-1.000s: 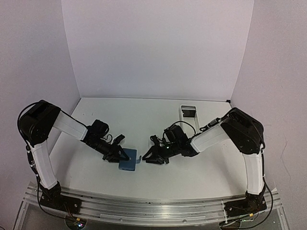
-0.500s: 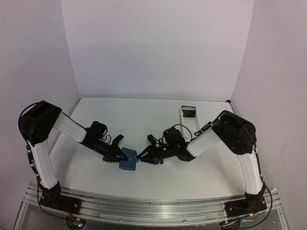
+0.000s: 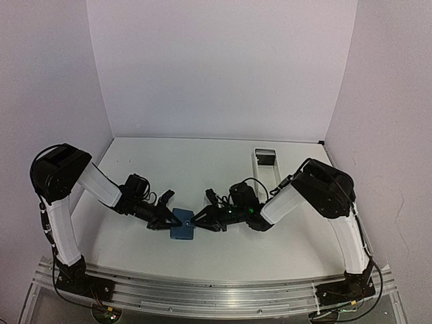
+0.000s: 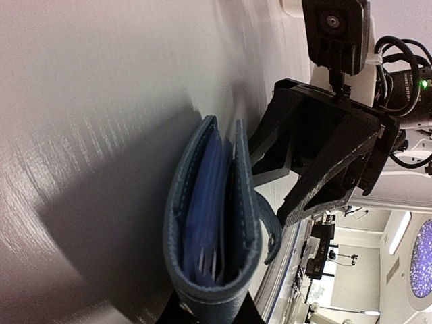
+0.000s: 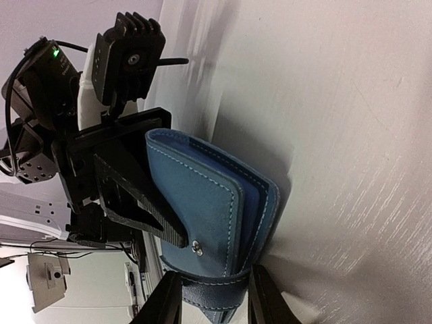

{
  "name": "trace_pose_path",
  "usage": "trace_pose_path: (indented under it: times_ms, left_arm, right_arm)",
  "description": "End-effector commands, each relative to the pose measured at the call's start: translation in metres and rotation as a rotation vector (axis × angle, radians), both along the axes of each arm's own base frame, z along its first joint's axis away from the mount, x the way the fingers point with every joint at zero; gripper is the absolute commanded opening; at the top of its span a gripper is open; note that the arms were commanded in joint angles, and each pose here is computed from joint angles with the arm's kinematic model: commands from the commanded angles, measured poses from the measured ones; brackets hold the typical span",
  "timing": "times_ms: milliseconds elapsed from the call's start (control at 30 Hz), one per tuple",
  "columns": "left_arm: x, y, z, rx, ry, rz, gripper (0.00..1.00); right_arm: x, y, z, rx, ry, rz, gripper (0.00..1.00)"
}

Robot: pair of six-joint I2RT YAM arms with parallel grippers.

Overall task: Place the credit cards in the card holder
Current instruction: Pick up the card holder from the center of the board.

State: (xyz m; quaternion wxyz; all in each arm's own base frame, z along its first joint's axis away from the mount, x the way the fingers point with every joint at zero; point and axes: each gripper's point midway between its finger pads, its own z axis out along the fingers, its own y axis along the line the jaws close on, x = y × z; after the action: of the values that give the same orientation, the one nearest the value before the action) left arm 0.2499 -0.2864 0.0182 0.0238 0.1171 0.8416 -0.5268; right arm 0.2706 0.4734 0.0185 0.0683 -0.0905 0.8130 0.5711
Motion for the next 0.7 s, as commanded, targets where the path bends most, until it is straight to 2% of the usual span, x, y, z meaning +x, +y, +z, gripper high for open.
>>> trace_pose_path:
  times_ms: [0,300,667]
  left_arm:
    - [0.005,-0.005,-0.010,0.010,-0.033,0.023,0.00]
    - [0.003,-0.013,0.001,-0.058,0.008,0.039,0.00]
    - [0.007,-0.024,0.028,-0.173,-0.012,0.011,0.00]
  right_arm:
    - [-0.009,-0.015,-0.058,-0.141,0.091,-0.032,0.30]
    - [-0.011,-0.013,-0.055,-0.106,0.081,-0.028,0.30]
    - [-0.010,-0.010,-0.049,-0.071,0.081,-0.042,0.33]
